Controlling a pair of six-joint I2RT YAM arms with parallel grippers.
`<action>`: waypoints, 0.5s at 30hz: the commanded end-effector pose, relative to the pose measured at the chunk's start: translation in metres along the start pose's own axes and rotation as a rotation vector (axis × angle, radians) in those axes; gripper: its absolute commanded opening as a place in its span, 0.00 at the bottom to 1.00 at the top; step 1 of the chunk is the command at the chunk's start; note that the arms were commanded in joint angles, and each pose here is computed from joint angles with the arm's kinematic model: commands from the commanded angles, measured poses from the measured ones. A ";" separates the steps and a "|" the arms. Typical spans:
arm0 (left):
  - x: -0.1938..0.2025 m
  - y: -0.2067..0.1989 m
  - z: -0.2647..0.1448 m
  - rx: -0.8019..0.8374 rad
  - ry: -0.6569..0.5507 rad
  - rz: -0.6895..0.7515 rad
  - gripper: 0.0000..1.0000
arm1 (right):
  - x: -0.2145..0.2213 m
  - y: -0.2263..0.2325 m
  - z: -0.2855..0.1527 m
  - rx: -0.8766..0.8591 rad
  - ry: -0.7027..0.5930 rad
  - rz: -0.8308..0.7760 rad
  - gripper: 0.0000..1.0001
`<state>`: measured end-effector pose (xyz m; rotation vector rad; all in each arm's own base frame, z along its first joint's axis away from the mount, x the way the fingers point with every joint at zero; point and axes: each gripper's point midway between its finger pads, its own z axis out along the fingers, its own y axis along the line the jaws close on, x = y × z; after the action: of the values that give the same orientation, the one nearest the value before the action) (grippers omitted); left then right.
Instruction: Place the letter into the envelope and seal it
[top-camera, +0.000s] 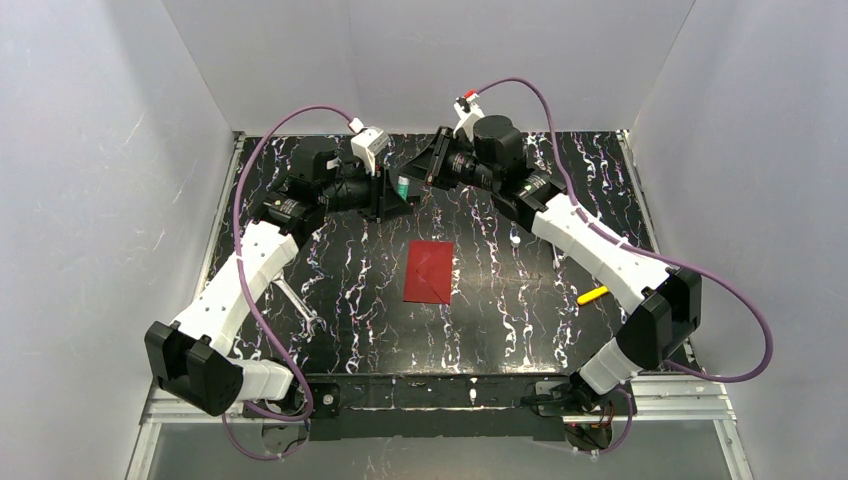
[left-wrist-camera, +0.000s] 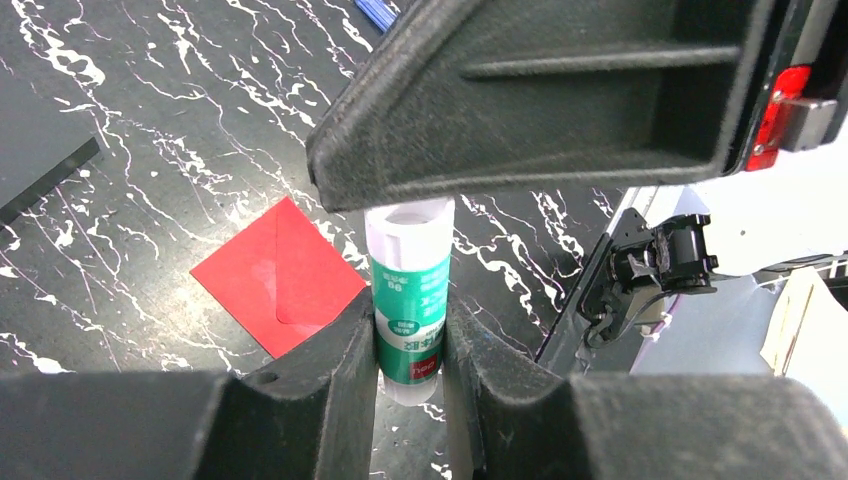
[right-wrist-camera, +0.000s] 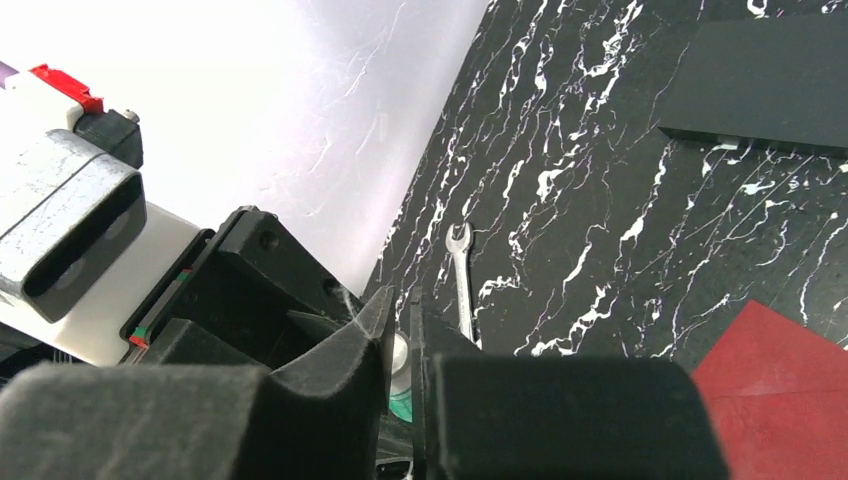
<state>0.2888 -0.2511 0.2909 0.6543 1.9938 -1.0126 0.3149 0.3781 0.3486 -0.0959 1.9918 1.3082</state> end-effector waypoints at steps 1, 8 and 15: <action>-0.015 -0.012 -0.009 0.021 -0.022 0.018 0.00 | -0.010 0.031 -0.007 -0.107 0.002 -0.043 0.17; -0.019 -0.016 -0.008 0.038 -0.025 0.015 0.00 | -0.003 0.040 -0.013 -0.168 0.030 -0.047 0.56; -0.020 -0.017 -0.009 0.041 -0.024 0.016 0.00 | -0.004 0.038 -0.010 -0.165 0.015 -0.034 0.25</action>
<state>0.2869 -0.2526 0.3020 0.6543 1.9855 -1.0316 0.2999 0.3857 0.3570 -0.1961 1.9762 1.4069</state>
